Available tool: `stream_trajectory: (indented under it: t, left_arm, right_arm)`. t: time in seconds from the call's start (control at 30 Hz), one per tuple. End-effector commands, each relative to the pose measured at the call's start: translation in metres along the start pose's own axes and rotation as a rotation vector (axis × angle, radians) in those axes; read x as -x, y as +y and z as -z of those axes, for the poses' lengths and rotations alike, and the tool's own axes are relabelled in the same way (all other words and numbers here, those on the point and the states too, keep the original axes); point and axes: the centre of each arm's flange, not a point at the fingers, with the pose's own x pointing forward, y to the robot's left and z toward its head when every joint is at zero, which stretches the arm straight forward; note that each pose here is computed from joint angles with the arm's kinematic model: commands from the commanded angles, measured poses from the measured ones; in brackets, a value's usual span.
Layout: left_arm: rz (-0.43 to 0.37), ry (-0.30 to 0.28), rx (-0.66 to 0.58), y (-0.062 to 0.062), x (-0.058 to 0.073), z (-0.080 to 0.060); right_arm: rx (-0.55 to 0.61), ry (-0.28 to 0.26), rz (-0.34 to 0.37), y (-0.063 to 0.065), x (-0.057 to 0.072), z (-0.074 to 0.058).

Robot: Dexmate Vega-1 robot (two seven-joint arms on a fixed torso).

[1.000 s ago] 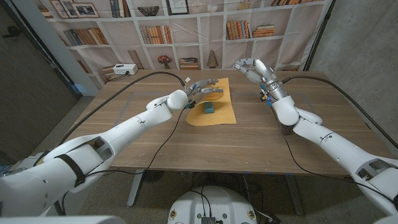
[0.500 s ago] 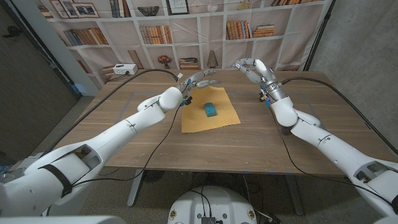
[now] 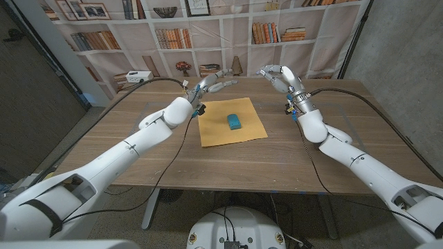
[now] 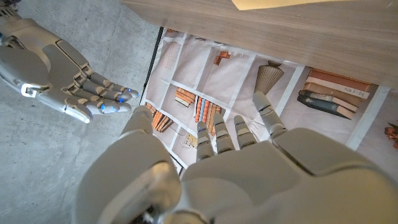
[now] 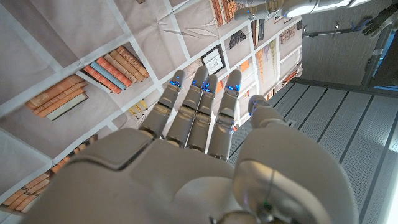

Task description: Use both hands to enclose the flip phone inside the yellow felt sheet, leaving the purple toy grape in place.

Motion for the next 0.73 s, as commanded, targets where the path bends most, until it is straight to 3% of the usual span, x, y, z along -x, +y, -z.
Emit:
stream_trajectory:
  t: [0.03,0.3,0.6,0.73]
  left_arm:
    - [-0.073,-0.029,0.084,0.027,0.037,0.010]
    - [-0.085,-0.041,0.163,0.036,0.055,0.027]
    - [-0.119,-0.026,0.286,0.037,0.066,0.049]
    - [-0.131,0.006,0.323,0.037,0.066,0.058]
  right_arm:
    - [-0.089,0.058,0.028,0.016,0.002,-0.010]
    - [-0.232,0.156,0.046,0.022,0.003,-0.002]
    - [-0.416,0.293,0.047,0.024,0.001,0.028]
    - [-0.408,0.294,0.058,0.026,-0.001,0.031]
